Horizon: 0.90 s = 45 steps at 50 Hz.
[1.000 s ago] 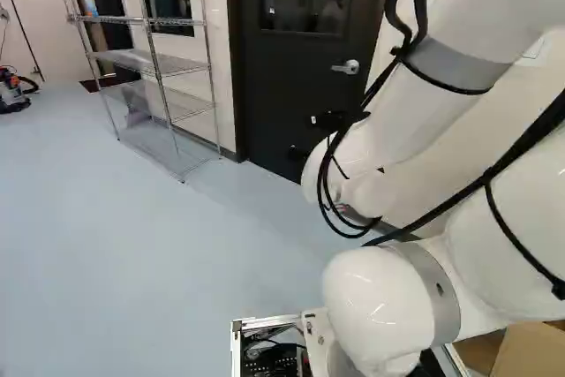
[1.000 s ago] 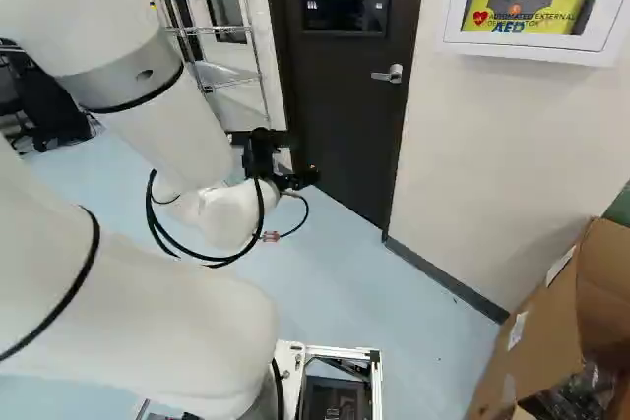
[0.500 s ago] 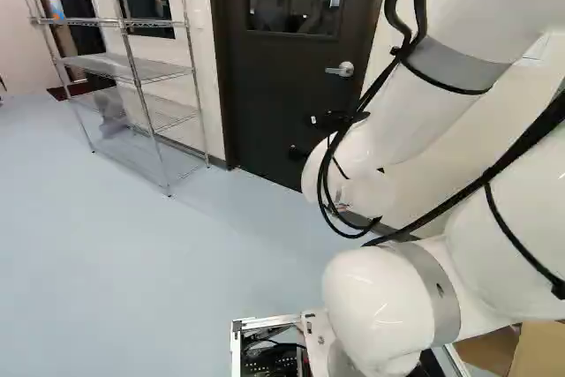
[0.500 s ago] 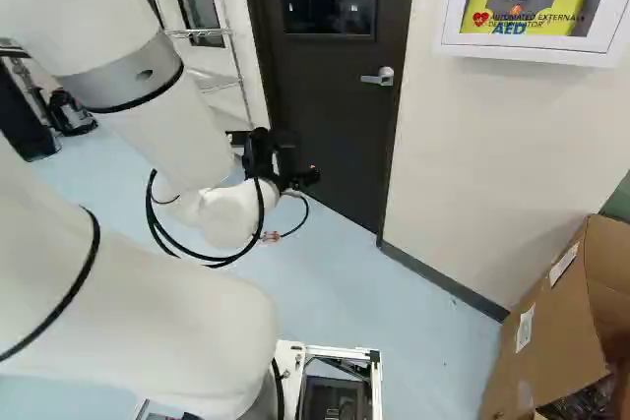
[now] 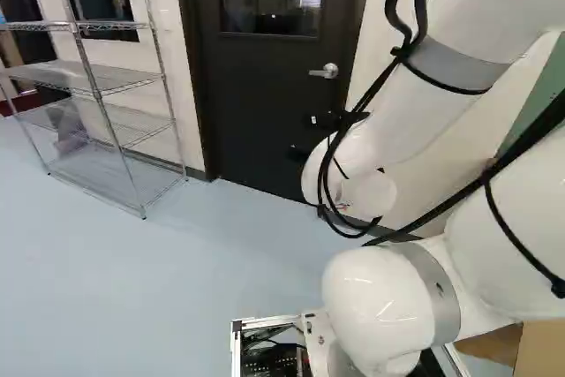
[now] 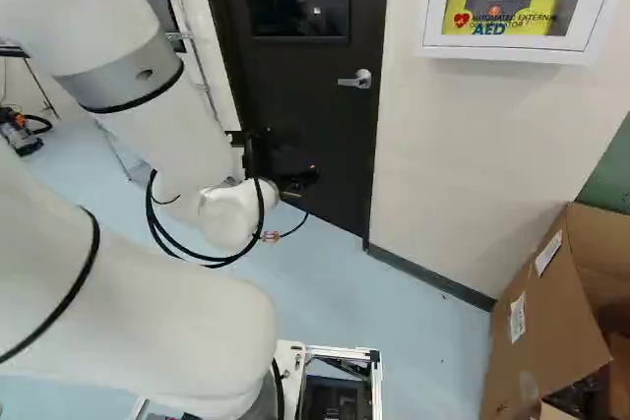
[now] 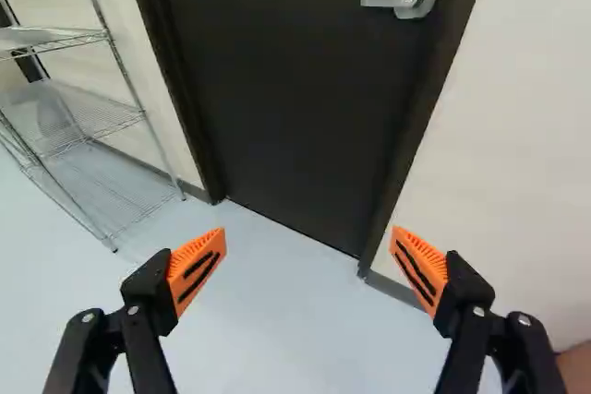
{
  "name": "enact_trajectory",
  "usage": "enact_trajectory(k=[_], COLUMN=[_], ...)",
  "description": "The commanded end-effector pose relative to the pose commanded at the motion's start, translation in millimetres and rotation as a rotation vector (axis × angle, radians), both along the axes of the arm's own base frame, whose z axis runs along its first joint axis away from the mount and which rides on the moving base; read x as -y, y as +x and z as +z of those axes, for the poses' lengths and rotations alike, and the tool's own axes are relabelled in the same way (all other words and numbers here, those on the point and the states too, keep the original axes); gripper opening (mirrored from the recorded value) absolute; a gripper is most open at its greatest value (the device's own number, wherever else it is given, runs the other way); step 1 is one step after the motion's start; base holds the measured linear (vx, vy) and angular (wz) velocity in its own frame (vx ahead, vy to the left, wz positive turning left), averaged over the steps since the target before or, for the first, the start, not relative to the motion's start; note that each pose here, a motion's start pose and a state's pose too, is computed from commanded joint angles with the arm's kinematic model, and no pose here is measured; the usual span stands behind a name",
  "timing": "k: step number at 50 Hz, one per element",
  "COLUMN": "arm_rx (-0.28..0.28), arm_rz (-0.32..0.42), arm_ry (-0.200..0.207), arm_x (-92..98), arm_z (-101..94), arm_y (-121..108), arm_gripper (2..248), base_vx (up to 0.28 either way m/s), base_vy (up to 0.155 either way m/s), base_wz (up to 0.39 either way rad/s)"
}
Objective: Open the door and move inside
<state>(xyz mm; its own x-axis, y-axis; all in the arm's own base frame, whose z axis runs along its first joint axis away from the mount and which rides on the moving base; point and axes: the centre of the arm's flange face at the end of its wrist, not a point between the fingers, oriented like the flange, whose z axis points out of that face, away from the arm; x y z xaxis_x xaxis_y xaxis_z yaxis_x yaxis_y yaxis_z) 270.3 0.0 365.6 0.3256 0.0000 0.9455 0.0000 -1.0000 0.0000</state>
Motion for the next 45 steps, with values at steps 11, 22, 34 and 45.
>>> enact_trajectory(k=[11, 22, 34, 45], arm_rx=[0.000, 0.000, 0.000, 0.000], arm_rz=[0.000, 0.000, 0.000, 0.000], arm_ry=[0.000, 0.000, 0.000, 0.000], arm_x=[0.0, 0.0, 0.0, 0.0], arm_z=[0.0, 0.0, 0.0, 0.0], arm_y=[0.0, 0.0, 0.0, 0.0], arm_gripper=[247, 247, 247, 247], base_vx=[0.129, 0.136, 0.140, 0.145], base_vy=[0.082, 0.087, 0.092, 0.094], base_wz=[-0.236, -0.200, -0.197, -0.199])
